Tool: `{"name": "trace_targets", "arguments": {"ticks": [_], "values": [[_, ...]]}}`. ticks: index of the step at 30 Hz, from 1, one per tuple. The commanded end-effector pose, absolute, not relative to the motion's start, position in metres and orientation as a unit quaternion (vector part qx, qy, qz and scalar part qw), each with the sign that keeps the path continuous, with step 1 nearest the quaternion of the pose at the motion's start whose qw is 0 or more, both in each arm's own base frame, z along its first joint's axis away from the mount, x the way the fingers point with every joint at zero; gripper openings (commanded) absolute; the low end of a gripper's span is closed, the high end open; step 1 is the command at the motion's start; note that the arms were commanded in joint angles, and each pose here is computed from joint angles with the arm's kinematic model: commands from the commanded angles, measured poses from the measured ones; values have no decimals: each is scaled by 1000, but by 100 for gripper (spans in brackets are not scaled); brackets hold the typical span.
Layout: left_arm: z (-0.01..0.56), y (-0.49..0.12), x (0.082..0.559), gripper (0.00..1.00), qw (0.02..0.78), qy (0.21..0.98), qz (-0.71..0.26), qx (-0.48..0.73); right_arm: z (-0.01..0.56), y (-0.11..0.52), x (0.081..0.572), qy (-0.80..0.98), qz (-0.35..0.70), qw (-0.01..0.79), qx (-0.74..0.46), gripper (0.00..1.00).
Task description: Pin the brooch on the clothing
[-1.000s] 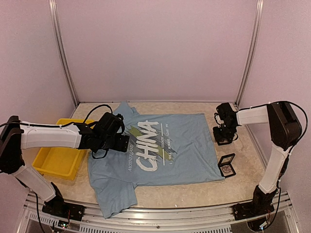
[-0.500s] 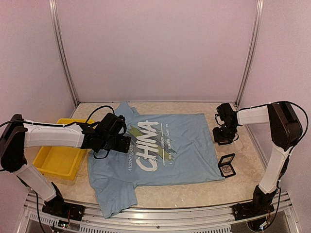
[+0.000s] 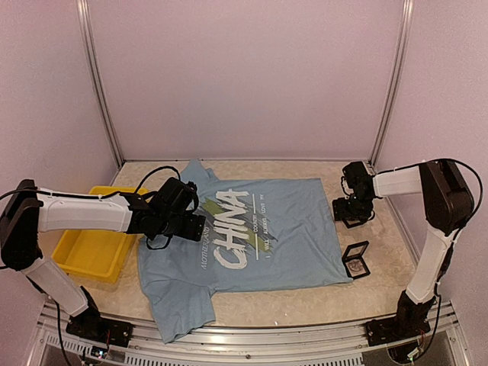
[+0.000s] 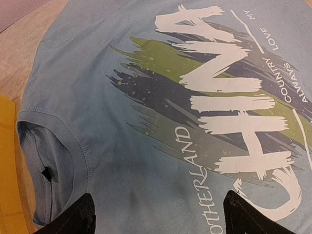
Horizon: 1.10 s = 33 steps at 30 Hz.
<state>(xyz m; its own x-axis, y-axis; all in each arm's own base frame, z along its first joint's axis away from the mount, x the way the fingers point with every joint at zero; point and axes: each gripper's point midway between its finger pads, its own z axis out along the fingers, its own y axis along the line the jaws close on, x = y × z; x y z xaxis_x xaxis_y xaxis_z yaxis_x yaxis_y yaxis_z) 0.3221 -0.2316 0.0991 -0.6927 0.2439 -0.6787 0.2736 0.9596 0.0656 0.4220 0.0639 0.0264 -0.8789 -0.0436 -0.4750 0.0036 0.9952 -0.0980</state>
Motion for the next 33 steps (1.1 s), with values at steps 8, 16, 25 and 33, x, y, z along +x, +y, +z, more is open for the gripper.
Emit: {"name": "trace_targets", "arguments": {"ticks": [8,16,25,33], "values": [[104,-228,326,86,367,919,-10,146,5,67,409,975,2,222,-14,62],[102,-229,325,86,363,920,-12,147,8,65,408,974,-6,225,-24,47],[99,-227,324,86,361,922,-9,144,20,63,410,971,-11,239,-27,39],[103,-227,324,86,364,920,-9,145,24,68,408,971,-1,238,-36,37]]}}
